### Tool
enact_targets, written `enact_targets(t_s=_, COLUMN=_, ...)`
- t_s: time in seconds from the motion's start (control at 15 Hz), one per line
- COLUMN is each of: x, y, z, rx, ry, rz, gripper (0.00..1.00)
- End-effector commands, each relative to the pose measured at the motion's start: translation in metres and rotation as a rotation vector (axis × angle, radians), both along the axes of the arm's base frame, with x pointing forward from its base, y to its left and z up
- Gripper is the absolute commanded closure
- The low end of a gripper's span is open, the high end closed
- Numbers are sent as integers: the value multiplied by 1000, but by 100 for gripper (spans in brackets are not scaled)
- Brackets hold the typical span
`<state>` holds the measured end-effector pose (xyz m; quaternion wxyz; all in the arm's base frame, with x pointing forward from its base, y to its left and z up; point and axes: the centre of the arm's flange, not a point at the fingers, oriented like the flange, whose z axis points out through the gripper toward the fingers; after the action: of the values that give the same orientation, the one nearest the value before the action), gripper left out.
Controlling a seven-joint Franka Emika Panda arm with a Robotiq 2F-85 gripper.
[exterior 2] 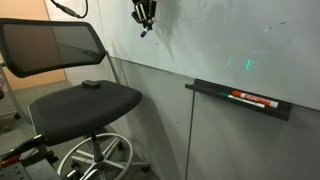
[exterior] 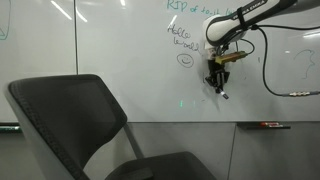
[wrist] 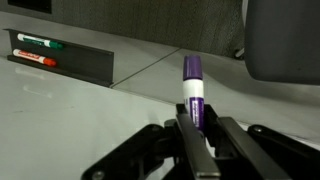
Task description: Use the marker on the chair to draw on the white board
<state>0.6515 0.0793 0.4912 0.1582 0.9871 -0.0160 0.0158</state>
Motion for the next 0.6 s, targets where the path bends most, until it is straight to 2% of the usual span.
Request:
enact_targets(t_s=0.0, x=17, y=0, z=6, rx=-6, ry=-5, rz=-3, gripper=94)
enact_targets(t_s=0.53, x=25, y=-3, z=5, rx=-26, ry=-9, rz=-6, gripper=94)
